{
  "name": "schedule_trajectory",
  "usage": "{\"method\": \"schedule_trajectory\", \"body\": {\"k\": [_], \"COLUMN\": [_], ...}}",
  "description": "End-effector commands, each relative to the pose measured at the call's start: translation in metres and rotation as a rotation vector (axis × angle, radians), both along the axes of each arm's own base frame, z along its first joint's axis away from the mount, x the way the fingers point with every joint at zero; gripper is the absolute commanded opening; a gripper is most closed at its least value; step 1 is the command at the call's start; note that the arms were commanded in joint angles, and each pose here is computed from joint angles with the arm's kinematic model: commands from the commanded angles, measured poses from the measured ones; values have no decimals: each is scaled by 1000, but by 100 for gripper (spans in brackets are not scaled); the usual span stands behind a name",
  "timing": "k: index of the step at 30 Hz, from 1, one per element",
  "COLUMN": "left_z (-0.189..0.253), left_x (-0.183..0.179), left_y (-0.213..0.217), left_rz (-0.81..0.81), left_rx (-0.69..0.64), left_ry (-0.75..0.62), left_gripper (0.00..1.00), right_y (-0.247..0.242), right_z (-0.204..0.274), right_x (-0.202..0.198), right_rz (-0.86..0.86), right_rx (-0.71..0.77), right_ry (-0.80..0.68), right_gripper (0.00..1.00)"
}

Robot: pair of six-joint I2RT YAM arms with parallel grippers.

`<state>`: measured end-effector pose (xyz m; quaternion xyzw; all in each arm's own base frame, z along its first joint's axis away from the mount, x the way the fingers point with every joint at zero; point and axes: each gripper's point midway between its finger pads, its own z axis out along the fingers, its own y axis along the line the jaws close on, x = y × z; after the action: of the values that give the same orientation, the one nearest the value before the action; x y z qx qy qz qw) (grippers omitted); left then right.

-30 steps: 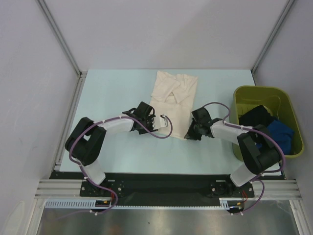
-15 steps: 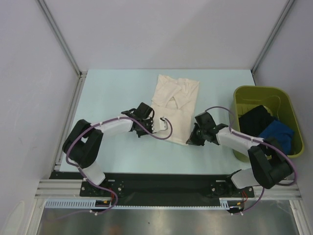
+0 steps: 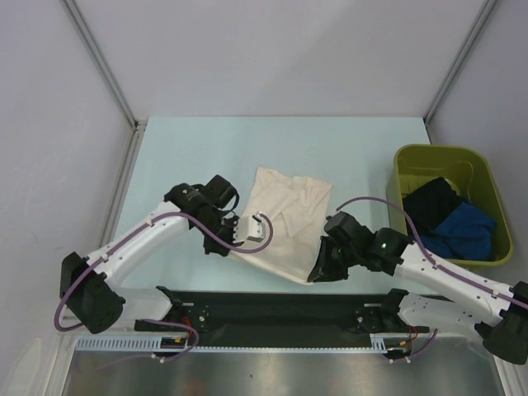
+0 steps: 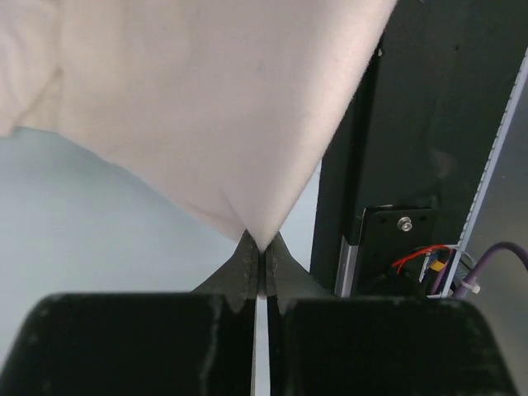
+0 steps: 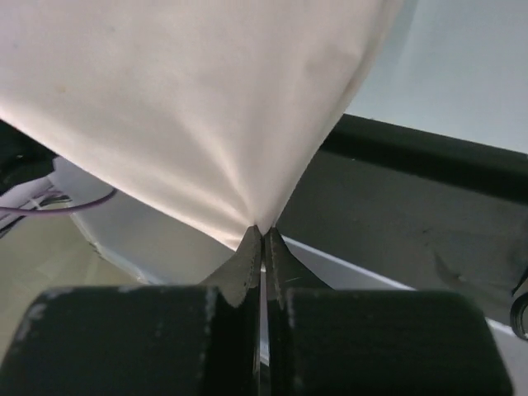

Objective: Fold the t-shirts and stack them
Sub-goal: Fold the tshirt

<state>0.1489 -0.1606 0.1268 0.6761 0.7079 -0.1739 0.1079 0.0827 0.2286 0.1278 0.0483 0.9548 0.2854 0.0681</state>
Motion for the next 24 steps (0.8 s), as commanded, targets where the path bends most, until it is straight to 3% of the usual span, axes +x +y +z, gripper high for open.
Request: {"method": "schedule_trajectory", "body": {"k": [1, 6, 8, 12, 14, 18, 24], "left_z": [39, 65, 51, 50, 33, 39, 12], "left_x": [-8, 68, 96, 170, 201, 261, 299], "left_y": [4, -23, -26, -39, -41, -55, -58], "left_rz": [-18, 100, 150, 268, 314, 369, 408], "left_rx": [-30, -110, -88, -77, -53, -66, -34], "left_ry": [35, -29, 20, -24, -17, -111, -176], "left_gripper": [0, 0, 0, 0, 0, 0, 0], "right_y": [-20, -50, -63, -79, -84, -100, -110], "right_z": [15, 27, 21, 23, 13, -3, -18], "right_x": [2, 89, 130, 205, 230, 271, 312], "right_rz": [-87, -192, -259, -349, -376, -430, -476], "right_rx": [-60, -58, -61, -58, -84, -119, -142], "right_ry": [92, -67, -103, -207, -215, -218, -223], "right_gripper": [0, 0, 0, 0, 0, 0, 0]}}
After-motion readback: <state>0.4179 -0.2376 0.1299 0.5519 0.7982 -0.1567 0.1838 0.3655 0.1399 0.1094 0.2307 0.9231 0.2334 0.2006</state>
